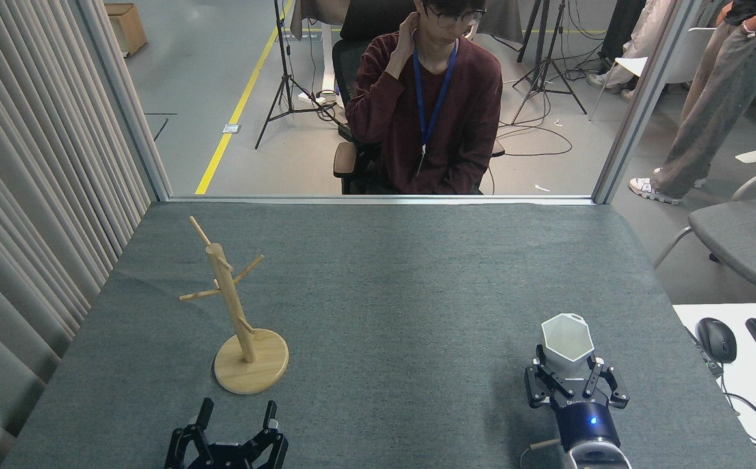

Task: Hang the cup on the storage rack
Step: 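Lift the cup with the right gripper and carry it toward the center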

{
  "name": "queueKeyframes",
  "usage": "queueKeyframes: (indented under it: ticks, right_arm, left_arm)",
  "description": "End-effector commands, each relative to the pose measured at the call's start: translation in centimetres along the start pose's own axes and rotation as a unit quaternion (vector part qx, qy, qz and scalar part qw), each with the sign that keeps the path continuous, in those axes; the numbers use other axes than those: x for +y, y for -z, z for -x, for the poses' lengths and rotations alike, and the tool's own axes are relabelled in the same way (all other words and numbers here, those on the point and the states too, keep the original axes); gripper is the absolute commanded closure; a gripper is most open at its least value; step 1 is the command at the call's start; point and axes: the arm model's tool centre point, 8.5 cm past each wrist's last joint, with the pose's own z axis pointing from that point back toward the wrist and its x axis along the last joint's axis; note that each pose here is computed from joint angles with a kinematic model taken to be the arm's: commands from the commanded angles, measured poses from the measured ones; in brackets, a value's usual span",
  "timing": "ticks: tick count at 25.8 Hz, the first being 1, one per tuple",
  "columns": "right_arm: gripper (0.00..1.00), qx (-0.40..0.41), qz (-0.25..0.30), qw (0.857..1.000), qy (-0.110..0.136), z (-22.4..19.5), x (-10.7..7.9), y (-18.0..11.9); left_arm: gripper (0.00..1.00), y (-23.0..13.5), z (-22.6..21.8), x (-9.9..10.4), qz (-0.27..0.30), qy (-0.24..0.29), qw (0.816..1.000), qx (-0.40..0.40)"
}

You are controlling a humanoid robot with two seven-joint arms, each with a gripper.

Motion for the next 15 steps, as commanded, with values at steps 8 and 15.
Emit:
queueKeyframes:
  ticks: [8,15]
  right_arm:
    - [0.43,-0.096,0.157,0.983,0.03,-8.9,-10.2,-1.2]
    - [0.43,-0.175,0.144,0.974,0.019,-15.9,-9.0,-6.1]
  left_arm:
    - [0.0,0.9,-11.7,-4.7,0.079,0.014,0.976,-0.2]
    - [0.0,2.0,-15.1,-5.0,0.079,0.017,0.971,-0.227]
